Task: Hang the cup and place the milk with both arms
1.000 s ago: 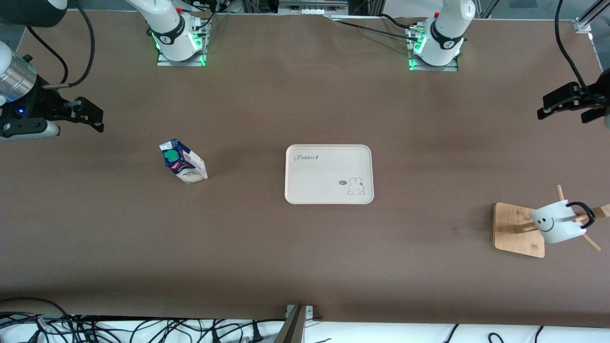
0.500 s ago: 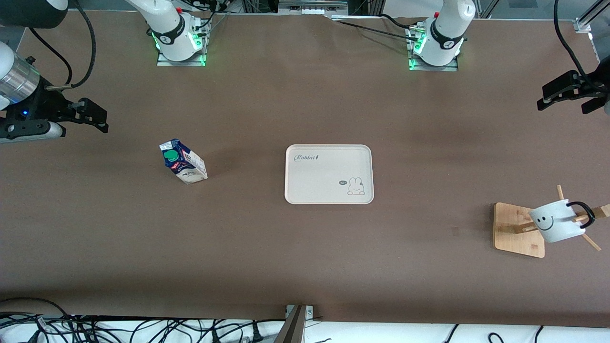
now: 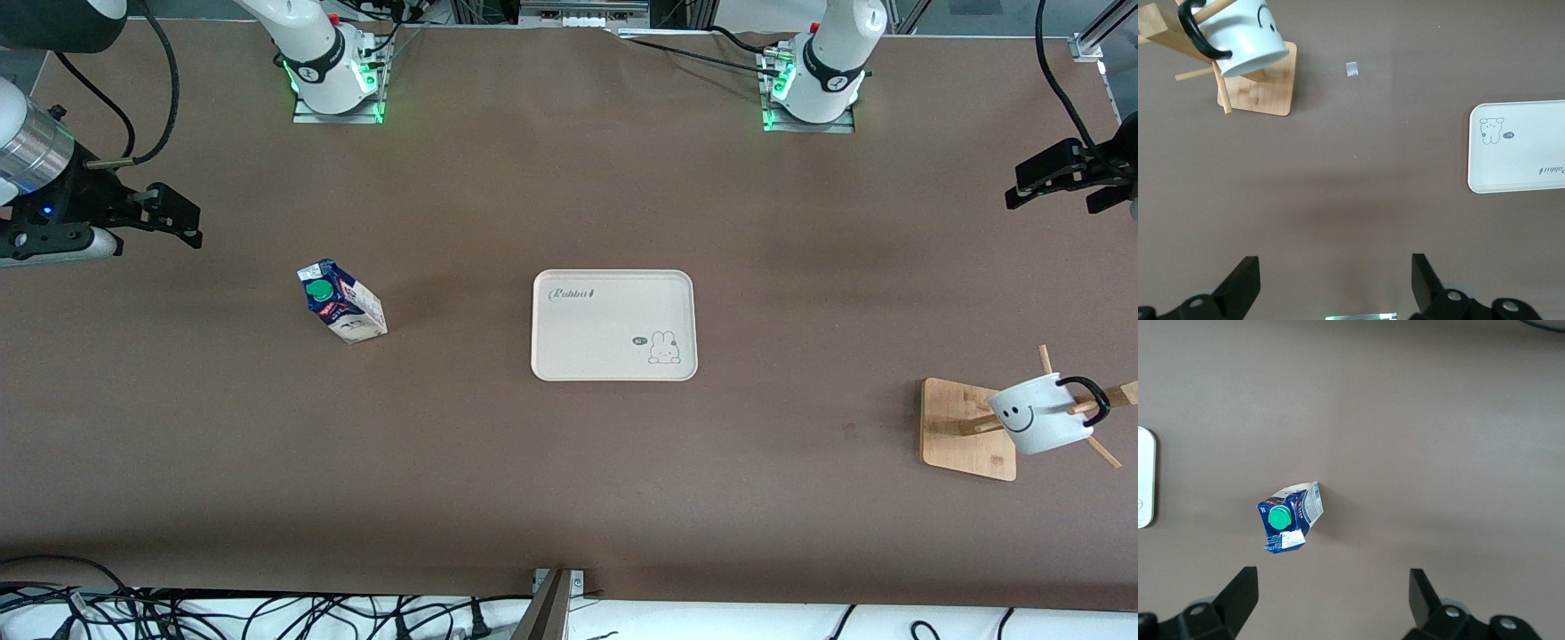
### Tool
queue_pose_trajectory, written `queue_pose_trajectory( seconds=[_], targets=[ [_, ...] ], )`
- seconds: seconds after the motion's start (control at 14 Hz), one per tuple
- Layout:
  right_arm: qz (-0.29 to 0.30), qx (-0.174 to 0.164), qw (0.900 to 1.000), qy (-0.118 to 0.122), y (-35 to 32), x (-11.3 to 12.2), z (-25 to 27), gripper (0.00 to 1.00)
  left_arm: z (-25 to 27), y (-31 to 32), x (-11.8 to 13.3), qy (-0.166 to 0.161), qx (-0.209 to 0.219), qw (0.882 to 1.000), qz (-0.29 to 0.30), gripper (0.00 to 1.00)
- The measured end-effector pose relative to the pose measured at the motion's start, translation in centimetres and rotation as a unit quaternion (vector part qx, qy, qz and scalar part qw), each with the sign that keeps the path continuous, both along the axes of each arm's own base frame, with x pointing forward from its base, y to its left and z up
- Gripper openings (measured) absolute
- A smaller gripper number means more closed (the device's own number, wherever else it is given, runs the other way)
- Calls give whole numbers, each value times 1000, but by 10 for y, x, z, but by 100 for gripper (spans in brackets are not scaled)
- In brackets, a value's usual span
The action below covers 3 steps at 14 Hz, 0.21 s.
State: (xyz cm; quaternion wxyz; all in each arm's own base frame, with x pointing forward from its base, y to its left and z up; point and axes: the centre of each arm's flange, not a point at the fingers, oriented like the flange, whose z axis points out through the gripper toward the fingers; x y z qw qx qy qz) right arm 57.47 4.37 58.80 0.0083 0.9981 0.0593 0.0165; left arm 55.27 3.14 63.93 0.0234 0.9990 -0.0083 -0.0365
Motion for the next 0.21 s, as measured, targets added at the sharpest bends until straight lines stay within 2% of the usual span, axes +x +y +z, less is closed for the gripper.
queue_pose_trajectory(
  seconds=[0.21],
  targets=[
    [0, 0, 1000, 3, 0, 1, -3, 100, -3, 2, 1, 3, 0, 1000, 3, 100]
  ],
)
